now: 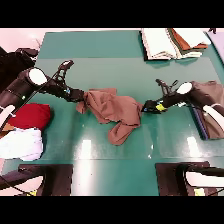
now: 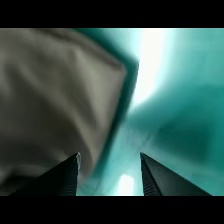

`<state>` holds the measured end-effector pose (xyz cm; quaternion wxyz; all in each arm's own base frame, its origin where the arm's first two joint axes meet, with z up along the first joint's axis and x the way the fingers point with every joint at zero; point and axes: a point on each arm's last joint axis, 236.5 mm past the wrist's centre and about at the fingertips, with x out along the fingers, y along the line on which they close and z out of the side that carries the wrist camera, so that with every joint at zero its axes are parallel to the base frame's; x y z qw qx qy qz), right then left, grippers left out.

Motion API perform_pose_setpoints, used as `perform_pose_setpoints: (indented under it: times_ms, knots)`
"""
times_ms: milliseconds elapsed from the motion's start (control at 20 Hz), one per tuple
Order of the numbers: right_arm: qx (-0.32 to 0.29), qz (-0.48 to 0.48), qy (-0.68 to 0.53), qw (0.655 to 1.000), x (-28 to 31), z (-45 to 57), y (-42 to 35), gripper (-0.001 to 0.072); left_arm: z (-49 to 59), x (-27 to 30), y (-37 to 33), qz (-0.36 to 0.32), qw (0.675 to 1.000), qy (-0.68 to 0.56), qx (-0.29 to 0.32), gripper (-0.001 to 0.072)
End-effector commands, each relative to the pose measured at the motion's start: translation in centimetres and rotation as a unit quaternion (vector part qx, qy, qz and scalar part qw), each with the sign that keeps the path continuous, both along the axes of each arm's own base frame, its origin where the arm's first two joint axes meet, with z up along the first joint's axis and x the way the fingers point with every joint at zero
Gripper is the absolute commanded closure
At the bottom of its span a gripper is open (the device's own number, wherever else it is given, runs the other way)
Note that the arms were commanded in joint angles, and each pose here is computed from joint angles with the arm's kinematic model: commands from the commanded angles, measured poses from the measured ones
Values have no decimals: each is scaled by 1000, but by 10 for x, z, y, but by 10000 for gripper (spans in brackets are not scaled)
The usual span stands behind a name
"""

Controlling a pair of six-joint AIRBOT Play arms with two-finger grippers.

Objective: Fold the shirts.

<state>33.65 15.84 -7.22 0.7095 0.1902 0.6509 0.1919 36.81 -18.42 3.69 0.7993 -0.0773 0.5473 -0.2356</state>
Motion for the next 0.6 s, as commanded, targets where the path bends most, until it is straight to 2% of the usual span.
perform_pose_setpoints:
  times_ms: [0, 150, 250, 400, 550]
  knots:
    - [2, 9, -3, 1000, 17, -20, 25, 346, 1, 1, 0, 1, 1000, -2, 0, 680]
    - [1, 27, -34, 999, 37, -11, 34, 695, 1, 1, 0, 1, 1000, -2, -1, 680]
    - [6, 39, -80, 996, 54, 18, 35, 694, 15, 5, 2, 1, 1000, -23, 0, 681]
    - [18, 22, -201, 979, 88, 122, 16, 694, 99, 18, 18, 12, 991, -133, 18, 681]
    - [18, 19, -348, 937, 83, 269, -14, 694, 239, -1, 33, 21, 956, -293, 3, 680]
